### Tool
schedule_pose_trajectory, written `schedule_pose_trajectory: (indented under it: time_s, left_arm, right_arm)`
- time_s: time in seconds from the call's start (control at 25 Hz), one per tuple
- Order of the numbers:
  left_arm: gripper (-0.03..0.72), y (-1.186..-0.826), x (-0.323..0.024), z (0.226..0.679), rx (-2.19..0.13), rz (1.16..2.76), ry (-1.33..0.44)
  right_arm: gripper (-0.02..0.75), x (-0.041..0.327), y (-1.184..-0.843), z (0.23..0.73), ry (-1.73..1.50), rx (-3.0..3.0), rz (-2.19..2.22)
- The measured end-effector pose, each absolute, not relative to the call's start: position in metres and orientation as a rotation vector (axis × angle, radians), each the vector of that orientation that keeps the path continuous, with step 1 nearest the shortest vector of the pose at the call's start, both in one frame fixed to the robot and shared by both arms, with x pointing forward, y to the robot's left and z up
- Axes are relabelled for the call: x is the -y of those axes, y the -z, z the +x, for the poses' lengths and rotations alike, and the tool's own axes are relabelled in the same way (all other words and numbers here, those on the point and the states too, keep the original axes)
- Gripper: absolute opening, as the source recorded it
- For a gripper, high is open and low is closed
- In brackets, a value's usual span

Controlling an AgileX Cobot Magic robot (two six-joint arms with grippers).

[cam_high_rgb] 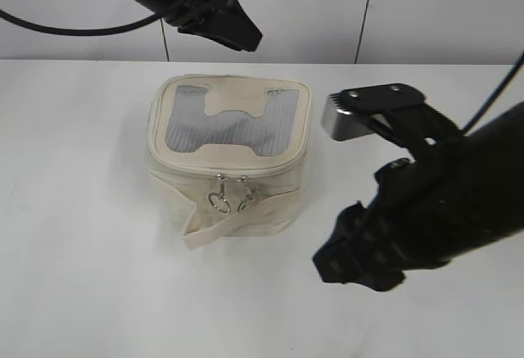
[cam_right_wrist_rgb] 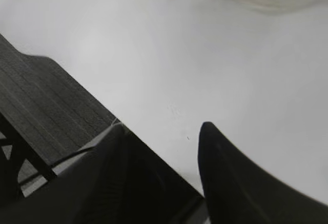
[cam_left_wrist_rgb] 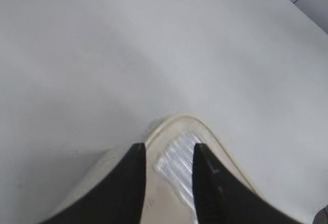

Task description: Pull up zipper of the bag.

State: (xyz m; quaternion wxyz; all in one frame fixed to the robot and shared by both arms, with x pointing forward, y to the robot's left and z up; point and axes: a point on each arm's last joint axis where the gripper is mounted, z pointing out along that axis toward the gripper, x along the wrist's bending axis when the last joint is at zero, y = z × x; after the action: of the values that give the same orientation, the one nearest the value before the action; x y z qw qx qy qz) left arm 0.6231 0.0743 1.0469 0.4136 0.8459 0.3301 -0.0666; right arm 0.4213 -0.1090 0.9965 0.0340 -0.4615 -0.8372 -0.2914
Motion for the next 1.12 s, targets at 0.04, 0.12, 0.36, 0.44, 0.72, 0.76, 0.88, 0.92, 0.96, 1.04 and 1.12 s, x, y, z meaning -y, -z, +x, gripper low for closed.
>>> schedule_pose_trajectory:
  time_s: [0.04,0.12,0.36,0.44,0.72,0.76,0.88,0.92,0.96,1.04,1.12]
  left_arm:
    - [0.239,-1.057,-0.080,0.614,-0.832,2.129,0.138]
    - [0.239,-1.069,-0.094,0.591,-0.871,2.124,0.076]
    - [0.239,-1.114,-0.156,0.478,-0.982,2.020,-0.148]
    - [0.239,-1.123,-0.180,0.433,-1.008,1.978,-0.220]
    - [0.239,-1.120,-0.264,0.291,-1.107,1.830,-0.539]
    - [0.239,-1.114,-0.273,0.277,-1.115,1.817,-0.572]
    - [0.239,-1.092,-0.292,0.244,-1.135,1.818,-0.626]
    - [0.239,-1.086,-0.297,0.235,-1.130,1.804,-0.650]
    - [0.239,-1.079,-0.300,0.230,-1.130,1.798,-0.662]
    - [0.239,-1.068,-0.303,0.222,-1.117,1.782,-0.677]
    - [0.239,-1.066,-0.304,0.222,-1.118,1.782,-0.681]
  right_arm:
    - [0.369,0.116,-1.002,0.415,0.884,2.585,-1.434]
    - [0.369,0.130,-1.011,0.402,0.841,2.605,-1.462]
    - [0.369,0.182,-1.044,0.356,0.837,2.687,-1.518]
    - [0.369,0.201,-1.058,0.338,0.905,2.722,-1.518]
    - [0.369,0.273,-1.082,0.278,1.154,2.857,-1.587]
    - [0.369,0.281,-1.084,0.271,1.227,2.860,-1.593]
    - [0.369,0.296,-1.078,0.254,1.395,2.835,-1.583]
    - [0.369,0.299,-1.072,0.250,1.423,2.826,-1.572]
    - [0.369,0.300,-1.066,0.248,1.435,2.823,-1.556]
    - [0.369,0.302,-1.057,0.243,1.485,2.818,-1.513]
    - [0.369,0.301,-1.056,0.241,1.604,2.786,-1.475]
